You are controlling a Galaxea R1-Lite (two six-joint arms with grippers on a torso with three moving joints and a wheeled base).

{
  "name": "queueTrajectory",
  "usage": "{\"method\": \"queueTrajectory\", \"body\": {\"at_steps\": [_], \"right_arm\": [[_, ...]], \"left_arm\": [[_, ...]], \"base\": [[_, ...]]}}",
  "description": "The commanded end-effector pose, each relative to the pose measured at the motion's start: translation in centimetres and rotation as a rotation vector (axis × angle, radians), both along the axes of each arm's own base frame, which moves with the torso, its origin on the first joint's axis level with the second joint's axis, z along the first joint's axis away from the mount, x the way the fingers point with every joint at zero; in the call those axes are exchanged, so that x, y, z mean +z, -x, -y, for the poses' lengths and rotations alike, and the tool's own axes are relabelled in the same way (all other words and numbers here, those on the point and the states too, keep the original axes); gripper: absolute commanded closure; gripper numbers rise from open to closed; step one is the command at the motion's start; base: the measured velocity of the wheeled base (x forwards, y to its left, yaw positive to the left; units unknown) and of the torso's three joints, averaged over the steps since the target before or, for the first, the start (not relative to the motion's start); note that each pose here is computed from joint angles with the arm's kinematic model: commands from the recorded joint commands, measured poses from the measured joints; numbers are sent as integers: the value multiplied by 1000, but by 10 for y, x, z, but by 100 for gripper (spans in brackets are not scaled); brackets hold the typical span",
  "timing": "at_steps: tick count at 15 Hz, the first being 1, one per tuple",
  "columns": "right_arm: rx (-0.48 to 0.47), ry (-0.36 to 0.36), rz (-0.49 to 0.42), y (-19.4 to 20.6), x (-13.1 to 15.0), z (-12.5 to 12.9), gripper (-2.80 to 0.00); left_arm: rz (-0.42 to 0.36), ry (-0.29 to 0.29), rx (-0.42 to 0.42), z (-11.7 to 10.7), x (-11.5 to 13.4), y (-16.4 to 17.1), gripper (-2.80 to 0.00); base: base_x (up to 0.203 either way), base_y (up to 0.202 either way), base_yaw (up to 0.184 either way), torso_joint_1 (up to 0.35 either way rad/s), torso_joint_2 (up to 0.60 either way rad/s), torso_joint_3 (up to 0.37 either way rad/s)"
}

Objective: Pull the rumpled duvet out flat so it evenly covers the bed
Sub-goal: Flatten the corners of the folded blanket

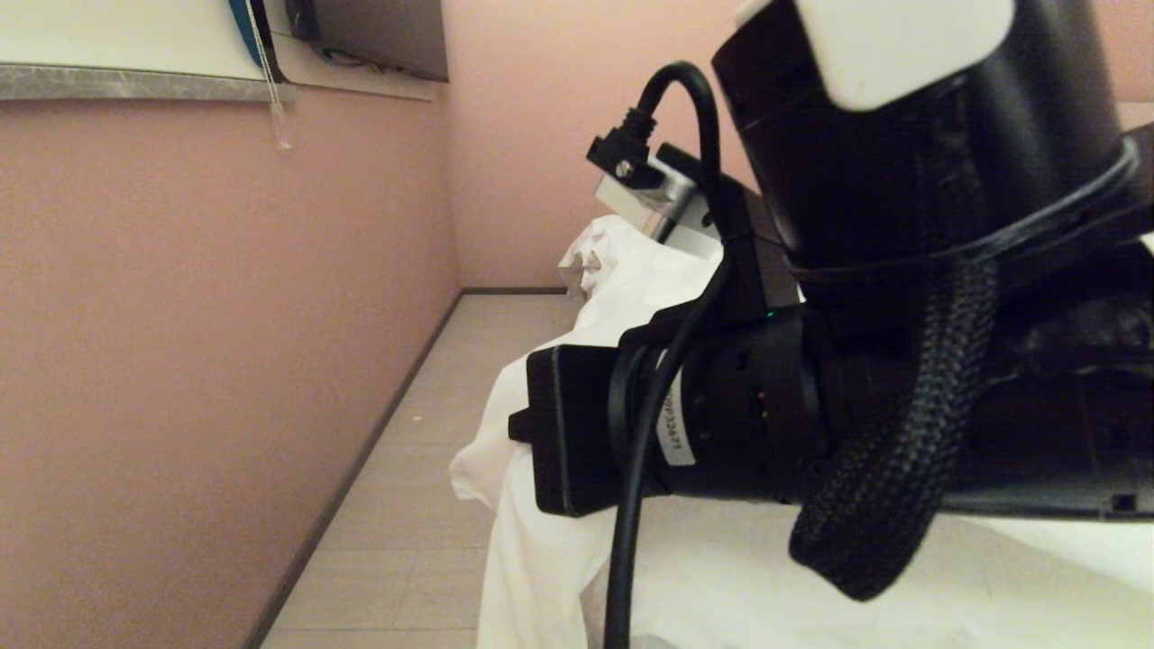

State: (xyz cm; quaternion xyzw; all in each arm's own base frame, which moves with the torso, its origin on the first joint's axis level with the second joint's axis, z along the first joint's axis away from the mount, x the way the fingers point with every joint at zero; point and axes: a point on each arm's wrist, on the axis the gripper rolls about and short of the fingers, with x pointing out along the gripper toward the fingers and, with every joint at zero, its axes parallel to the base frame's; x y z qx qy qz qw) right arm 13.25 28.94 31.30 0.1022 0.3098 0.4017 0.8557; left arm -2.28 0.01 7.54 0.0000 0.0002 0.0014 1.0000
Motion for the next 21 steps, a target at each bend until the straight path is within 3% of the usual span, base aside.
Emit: {"method": "queueTrajectory", "body": {"at_steps": [1,6,19,20,21], "right_arm": [[9,22,-13,0,-8,-8,0],[32,69,-44,-1,-31,-34,0],[6,100,-88,-6,-48,-46,0],[8,97,-89,-6,-47,-44,-280],[9,100,-92,-5,-46,-43,-280]], "left_arm": [[0,0,0,0,0,0,0],[0,0,0,0,0,0,0],[0,0,0,0,0,0,0],[0,0,0,0,0,0,0],[0,0,0,0,0,0,0]], "base": [[0,0,0,0,0,0],[0,0,0,0,0,0],[0,0,0,0,0,0],[0,0,0,0,0,0],[0,0,0,0,0,0]]}}
